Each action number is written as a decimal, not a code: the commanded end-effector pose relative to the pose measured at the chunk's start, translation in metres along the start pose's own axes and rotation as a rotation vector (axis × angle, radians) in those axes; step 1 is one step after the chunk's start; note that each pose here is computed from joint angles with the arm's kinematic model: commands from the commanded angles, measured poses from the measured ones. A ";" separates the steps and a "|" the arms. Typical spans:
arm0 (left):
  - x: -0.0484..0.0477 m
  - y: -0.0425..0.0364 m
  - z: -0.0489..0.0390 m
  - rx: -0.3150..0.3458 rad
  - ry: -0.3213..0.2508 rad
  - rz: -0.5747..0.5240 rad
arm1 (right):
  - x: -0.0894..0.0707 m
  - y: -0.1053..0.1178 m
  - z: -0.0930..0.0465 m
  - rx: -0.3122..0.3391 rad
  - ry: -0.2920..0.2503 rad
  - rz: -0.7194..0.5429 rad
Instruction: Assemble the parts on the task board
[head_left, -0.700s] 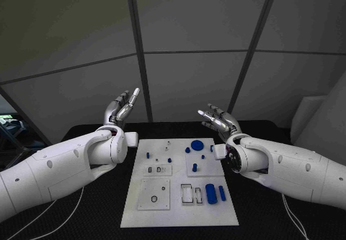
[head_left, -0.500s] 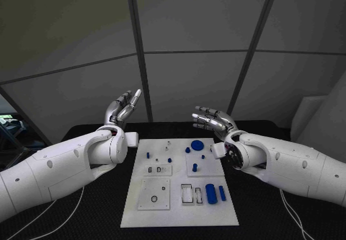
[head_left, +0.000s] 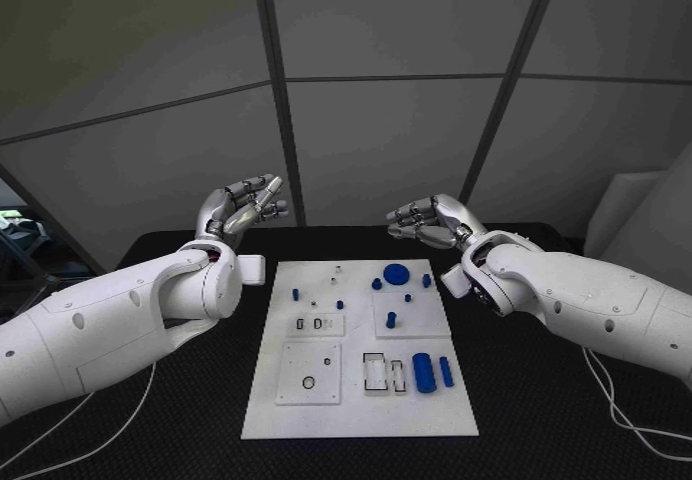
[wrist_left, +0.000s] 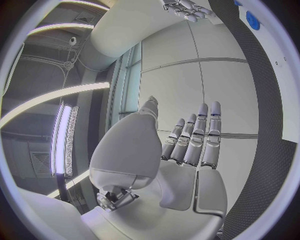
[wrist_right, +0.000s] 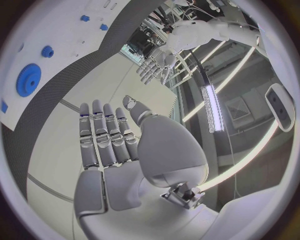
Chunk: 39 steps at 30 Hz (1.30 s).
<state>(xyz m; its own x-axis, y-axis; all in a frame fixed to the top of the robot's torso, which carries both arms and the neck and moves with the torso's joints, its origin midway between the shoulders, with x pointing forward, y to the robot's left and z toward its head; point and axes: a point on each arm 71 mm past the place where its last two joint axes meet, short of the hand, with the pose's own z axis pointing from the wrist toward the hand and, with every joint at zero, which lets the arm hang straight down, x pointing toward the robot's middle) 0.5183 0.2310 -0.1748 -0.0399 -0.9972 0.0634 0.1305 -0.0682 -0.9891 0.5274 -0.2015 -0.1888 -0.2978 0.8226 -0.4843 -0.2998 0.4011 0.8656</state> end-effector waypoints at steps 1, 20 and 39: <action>0.0020 -0.0064 -0.0031 0.036 0.043 0.005 | 0.002 0.008 0.003 -0.061 0.075 -0.254; 0.0124 -0.0270 -0.0346 0.049 0.200 0.010 | 0.004 0.038 0.019 -0.071 0.261 -0.819; 0.0104 -0.0310 -0.0389 0.063 0.212 0.007 | 0.018 0.044 0.025 -0.030 0.307 -0.994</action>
<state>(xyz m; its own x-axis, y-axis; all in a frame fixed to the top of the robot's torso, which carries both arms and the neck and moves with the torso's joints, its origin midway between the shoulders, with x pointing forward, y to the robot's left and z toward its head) 0.4758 0.2256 -0.1513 -0.2283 -0.9733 0.0247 0.1761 -0.0663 -0.9821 0.5299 -0.1588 -0.1561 -0.1317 0.0492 -0.9901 -0.5716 0.8122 0.1164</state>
